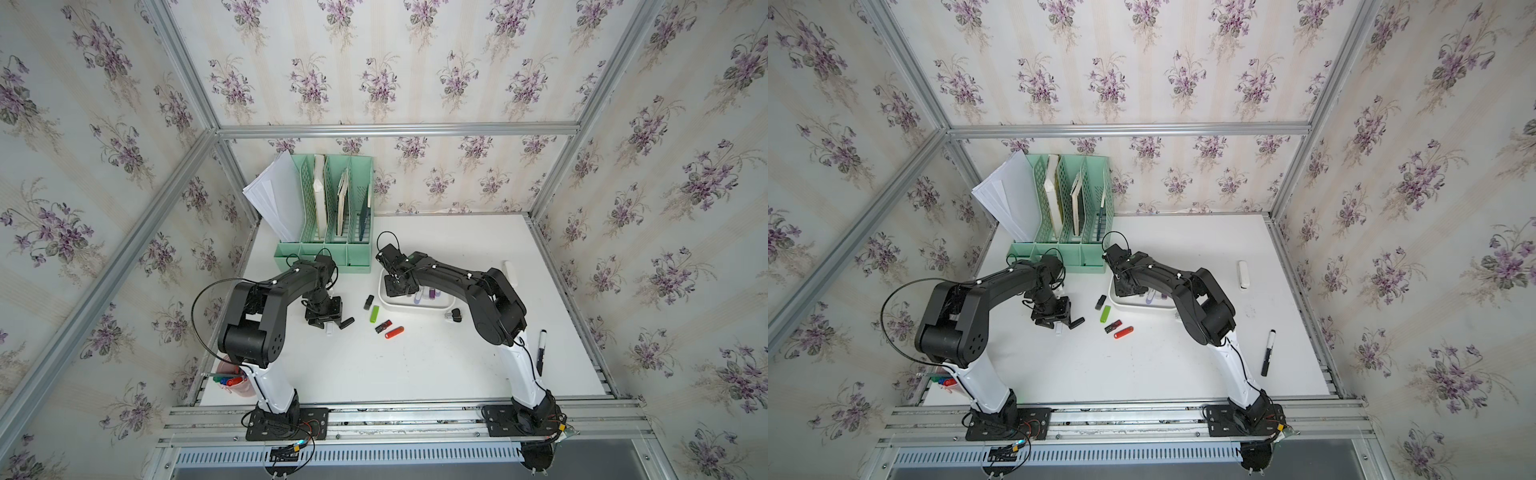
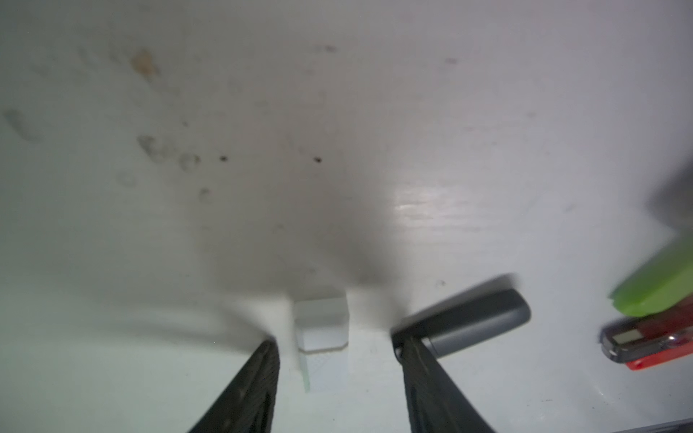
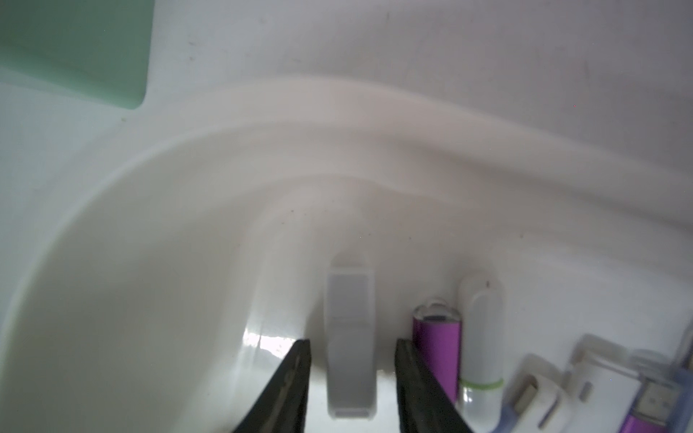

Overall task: Put the usb flash drive into the storage box
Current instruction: Pick up the USB flash from the center of the board, then adjust the storage box at the center of the board.

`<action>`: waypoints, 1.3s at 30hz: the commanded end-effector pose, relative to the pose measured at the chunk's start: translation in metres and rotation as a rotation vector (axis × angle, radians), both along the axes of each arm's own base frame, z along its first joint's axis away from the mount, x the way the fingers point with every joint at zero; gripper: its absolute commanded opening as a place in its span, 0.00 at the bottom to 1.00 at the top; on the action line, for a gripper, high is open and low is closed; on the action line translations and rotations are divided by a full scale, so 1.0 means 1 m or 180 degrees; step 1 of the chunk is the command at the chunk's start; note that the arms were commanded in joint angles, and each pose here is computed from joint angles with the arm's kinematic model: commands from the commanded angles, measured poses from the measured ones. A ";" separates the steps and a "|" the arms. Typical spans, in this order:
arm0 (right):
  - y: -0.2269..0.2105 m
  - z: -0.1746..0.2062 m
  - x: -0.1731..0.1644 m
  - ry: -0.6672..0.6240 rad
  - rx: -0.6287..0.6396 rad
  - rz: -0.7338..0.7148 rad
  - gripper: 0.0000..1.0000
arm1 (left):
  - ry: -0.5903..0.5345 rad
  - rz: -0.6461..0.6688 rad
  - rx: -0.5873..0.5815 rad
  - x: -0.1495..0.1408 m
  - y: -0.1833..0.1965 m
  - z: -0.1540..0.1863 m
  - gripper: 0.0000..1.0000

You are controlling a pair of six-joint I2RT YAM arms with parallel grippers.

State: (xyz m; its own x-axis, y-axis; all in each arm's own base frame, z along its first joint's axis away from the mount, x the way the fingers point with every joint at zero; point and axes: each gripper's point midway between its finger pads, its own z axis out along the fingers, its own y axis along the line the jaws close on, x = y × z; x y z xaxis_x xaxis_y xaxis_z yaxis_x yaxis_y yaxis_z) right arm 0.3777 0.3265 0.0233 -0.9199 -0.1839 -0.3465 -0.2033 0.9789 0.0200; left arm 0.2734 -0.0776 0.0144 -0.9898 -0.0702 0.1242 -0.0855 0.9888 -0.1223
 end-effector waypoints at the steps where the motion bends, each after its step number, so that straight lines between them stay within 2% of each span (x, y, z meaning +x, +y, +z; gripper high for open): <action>1: -0.001 0.012 0.003 -0.0096 0.0002 -0.0028 0.46 | 0.0023 -0.0008 0.0106 -0.001 0.005 -0.002 0.56; 2: -0.001 0.015 0.003 -0.0110 0.0010 -0.0025 0.47 | 0.0020 -0.0014 0.0121 -0.002 0.005 -0.002 0.51; 3: -0.001 0.017 0.003 -0.0118 0.0019 -0.0028 0.47 | 0.0014 -0.0014 0.0132 -0.002 0.005 -0.002 0.51; 19: -0.015 0.052 -0.003 -0.0288 0.0045 -0.0061 0.48 | -0.0041 0.0006 0.0156 0.002 0.007 0.003 0.51; 28: -0.028 0.068 -0.009 -0.0375 0.0020 -0.0109 0.48 | -0.0026 -0.0008 0.0246 -0.001 0.012 0.001 0.42; 33: -0.046 0.081 -0.011 -0.0458 -0.0014 -0.0229 0.48 | -0.0031 -0.0004 0.0247 -0.001 0.013 0.001 0.34; 39: -0.094 0.092 -0.010 -0.0499 -0.0076 -0.0508 0.49 | -0.0016 -0.0010 0.0228 -0.003 0.011 0.000 0.29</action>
State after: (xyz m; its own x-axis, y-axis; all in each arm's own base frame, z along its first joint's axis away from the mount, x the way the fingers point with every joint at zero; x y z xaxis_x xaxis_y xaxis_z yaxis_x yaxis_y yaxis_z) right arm 0.3668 0.2564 0.1105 -0.8749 -0.0884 -0.4761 -0.1020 0.9948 0.0028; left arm 0.2735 -0.0678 0.0133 -0.9912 -0.0746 0.1091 -0.0814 0.9949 -0.0593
